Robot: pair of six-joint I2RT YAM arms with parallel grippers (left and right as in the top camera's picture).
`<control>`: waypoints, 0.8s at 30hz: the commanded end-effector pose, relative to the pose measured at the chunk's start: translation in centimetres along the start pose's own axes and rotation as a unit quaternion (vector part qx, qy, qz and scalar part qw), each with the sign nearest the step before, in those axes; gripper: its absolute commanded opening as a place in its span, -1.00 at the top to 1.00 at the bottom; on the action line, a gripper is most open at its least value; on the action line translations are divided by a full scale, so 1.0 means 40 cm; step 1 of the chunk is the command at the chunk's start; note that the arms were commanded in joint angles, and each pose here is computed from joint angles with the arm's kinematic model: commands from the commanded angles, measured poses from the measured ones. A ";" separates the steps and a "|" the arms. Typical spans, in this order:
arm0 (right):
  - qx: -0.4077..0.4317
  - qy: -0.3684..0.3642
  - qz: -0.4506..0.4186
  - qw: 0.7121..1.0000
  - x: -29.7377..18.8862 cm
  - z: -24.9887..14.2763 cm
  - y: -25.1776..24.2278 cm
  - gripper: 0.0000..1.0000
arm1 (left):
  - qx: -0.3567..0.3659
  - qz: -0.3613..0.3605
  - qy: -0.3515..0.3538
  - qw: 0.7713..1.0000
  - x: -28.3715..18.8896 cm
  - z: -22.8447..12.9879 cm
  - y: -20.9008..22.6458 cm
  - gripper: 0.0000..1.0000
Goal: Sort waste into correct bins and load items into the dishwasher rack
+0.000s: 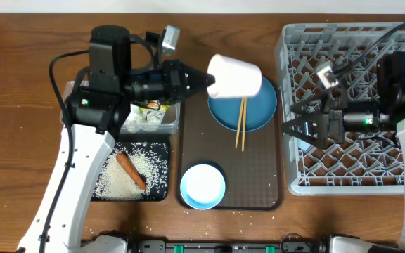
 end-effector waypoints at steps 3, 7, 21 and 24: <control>-0.071 -0.062 0.066 0.993 0.009 0.050 0.057 -0.99 | -0.001 -0.065 0.090 0.994 0.013 -0.067 -0.057 0.88; -0.093 -0.064 0.072 0.991 0.019 0.058 0.060 -0.99 | 0.006 -0.062 0.096 0.993 0.032 -0.078 -0.062 0.88; -0.091 -0.070 0.128 0.985 0.057 0.080 0.102 -0.99 | 0.022 -0.033 0.062 0.997 0.047 -0.059 -0.046 0.88; -0.104 -0.074 0.141 0.982 0.065 0.085 0.112 -0.98 | 0.023 -0.033 0.062 0.997 0.047 -0.059 -0.046 0.88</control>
Point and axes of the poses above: each gripper's point midway between its finger pads, its own x axis out along the fingers, its own y axis along the line the jaws close on, z = x × y, the point moved 4 cm from there along -x, back along the fingers, and after that the axes turned 7 degrees about -x, right-handed, at the moved point
